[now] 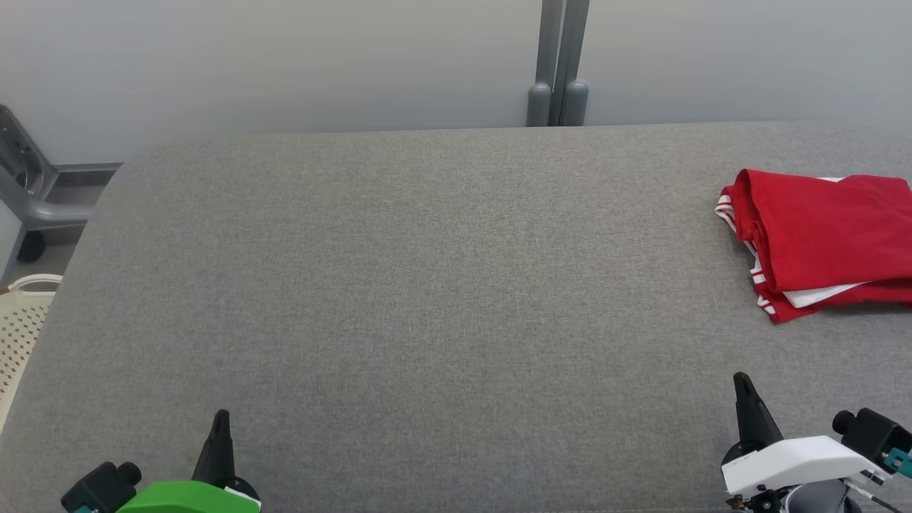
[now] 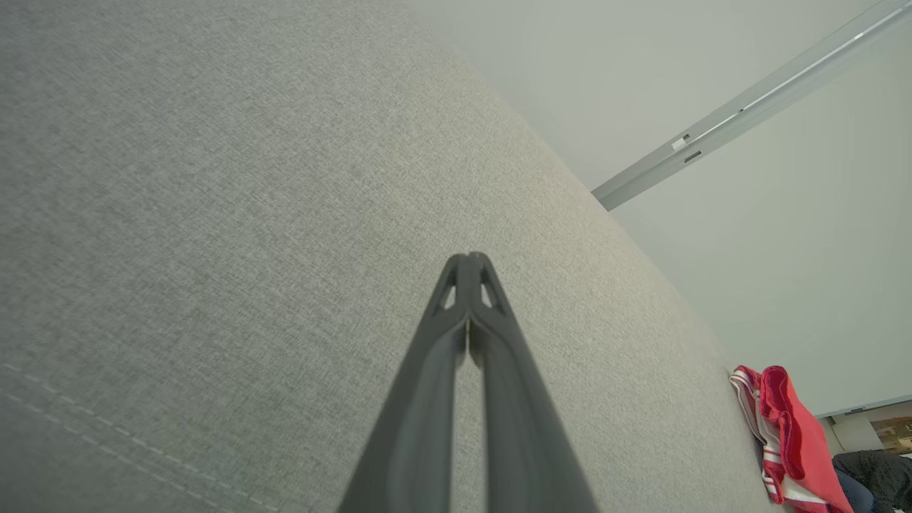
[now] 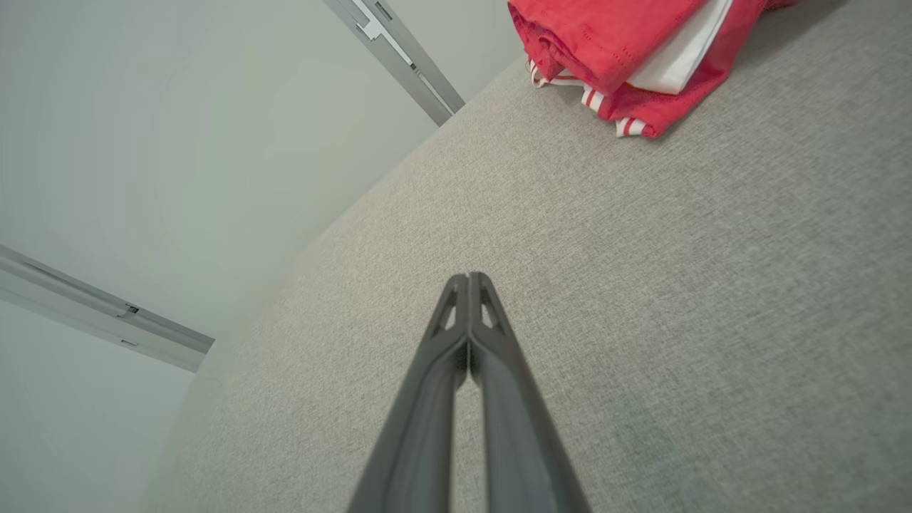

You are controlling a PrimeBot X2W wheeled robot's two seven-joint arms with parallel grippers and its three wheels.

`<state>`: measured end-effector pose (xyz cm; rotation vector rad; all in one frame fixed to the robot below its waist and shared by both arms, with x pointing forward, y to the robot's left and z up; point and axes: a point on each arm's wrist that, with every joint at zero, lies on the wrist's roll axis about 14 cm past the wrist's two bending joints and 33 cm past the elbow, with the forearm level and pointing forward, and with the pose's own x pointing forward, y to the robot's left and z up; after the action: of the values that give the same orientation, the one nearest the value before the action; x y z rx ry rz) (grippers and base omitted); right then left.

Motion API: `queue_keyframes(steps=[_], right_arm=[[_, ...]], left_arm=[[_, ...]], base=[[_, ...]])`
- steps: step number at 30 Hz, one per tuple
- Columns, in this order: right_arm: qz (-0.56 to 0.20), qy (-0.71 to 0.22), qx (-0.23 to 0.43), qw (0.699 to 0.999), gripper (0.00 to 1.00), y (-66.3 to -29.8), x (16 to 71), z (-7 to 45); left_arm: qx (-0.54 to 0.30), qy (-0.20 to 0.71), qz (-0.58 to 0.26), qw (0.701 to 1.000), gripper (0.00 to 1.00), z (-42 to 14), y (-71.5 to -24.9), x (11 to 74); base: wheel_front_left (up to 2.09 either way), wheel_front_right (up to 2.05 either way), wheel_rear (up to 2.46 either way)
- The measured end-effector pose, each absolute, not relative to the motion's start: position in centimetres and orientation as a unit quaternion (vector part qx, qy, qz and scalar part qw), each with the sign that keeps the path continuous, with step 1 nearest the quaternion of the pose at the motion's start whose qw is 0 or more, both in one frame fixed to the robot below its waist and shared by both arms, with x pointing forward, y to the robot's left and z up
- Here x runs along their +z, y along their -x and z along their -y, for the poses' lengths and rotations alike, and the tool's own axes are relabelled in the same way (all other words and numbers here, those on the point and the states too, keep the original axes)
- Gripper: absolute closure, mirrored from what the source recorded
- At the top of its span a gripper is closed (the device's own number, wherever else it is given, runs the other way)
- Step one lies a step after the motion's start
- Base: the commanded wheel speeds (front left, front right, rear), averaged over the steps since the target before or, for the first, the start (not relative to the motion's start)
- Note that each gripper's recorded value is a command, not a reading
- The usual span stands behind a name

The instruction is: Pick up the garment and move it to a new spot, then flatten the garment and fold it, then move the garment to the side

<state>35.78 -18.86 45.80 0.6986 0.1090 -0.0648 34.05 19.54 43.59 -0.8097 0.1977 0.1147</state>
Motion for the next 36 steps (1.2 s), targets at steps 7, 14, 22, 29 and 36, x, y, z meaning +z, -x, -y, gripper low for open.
queue_keyframes(steps=[7,14,22,29,36], right_arm=[[-0.048,-0.385,-0.04,0.921,1.0,-35.9,46.1,19.3],[-0.044,-0.427,-0.044,0.902,1.0,-36.0,46.4,19.6],[-0.038,-0.468,-0.048,0.881,1.0,-36.0,46.8,19.9],[-0.032,-0.503,-0.05,0.863,1.0,-36.1,47.1,20.2],[-0.026,-0.533,-0.05,0.844,1.0,-36.2,47.5,20.4]], left_arm=[[0.054,0.429,-0.09,0.897,1.0,-19.5,-34.7,44.2],[0.054,0.463,-0.086,0.88,1.0,-19.4,-35.0,44.6],[0.048,0.5,-0.079,0.861,1.0,-19.2,-35.6,45.3],[0.043,0.529,-0.072,0.844,1.0,-19.1,-36.2,45.9],[0.037,0.556,-0.068,0.828,1.0,-18.9,-36.5,46.3]], base=[[0.0,0.0,0.0],[0.0,0.0,0.0],[0.0,0.0,0.0],[0.0,0.0,0.0],[0.0,0.0,0.0]])
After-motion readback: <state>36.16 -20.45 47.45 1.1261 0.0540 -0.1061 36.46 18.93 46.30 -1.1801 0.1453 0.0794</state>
